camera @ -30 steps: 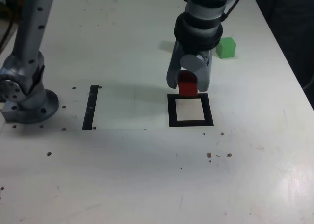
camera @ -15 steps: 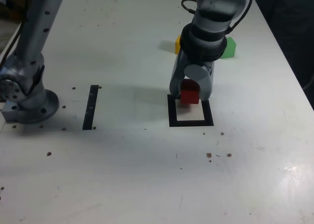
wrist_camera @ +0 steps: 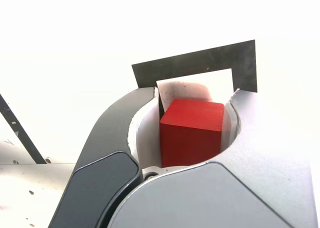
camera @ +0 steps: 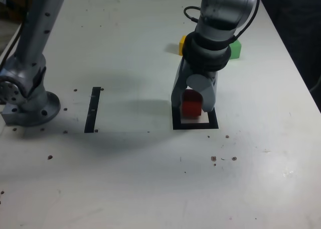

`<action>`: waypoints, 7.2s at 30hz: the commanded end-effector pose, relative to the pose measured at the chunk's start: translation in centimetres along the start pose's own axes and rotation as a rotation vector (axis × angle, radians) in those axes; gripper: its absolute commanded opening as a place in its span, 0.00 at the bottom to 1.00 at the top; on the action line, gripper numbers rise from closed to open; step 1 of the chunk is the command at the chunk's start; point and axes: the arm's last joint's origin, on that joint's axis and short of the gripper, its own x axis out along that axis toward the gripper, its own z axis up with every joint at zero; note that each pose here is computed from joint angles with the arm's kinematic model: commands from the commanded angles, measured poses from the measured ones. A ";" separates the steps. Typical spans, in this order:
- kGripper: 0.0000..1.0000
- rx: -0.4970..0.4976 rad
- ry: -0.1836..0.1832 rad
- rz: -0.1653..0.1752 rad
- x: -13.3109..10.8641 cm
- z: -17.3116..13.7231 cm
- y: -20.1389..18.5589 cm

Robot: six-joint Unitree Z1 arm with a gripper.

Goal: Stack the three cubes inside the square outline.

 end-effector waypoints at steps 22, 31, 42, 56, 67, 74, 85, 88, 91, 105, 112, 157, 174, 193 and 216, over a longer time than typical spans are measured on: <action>0.99 -0.030 -0.013 0.034 -1.4 -1.8 0.6; 0.99 -0.017 -0.079 0.079 -5.3 -7.3 6.2; 0.99 -0.074 -0.007 0.104 -3.0 -9.6 16.8; 0.99 0.039 0.050 0.099 1.0 -6.6 23.0; 0.98 0.068 0.068 0.090 2.6 -5.4 24.3; 0.97 0.075 0.086 0.067 4.3 -4.6 24.5; 0.92 0.100 0.070 0.055 4.2 -4.1 23.7; 0.92 0.109 0.069 0.050 4.0 -4.3 23.3; 0.91 0.117 0.066 0.045 3.8 -4.3 23.0; 0.48 0.120 0.038 0.036 3.6 -4.1 23.0; 0.39 0.120 0.029 0.024 3.6 -4.0 22.9; 0.21 0.146 -0.104 0.061 -7.2 -6.4 8.3; 0.21 0.192 -0.089 0.039 -6.5 -4.2 1.2; 0.21 0.177 -0.022 0.001 -3.4 -0.8 -0.8; 0.98 0.152 -0.046 0.045 -4.6 -1.5 -0.2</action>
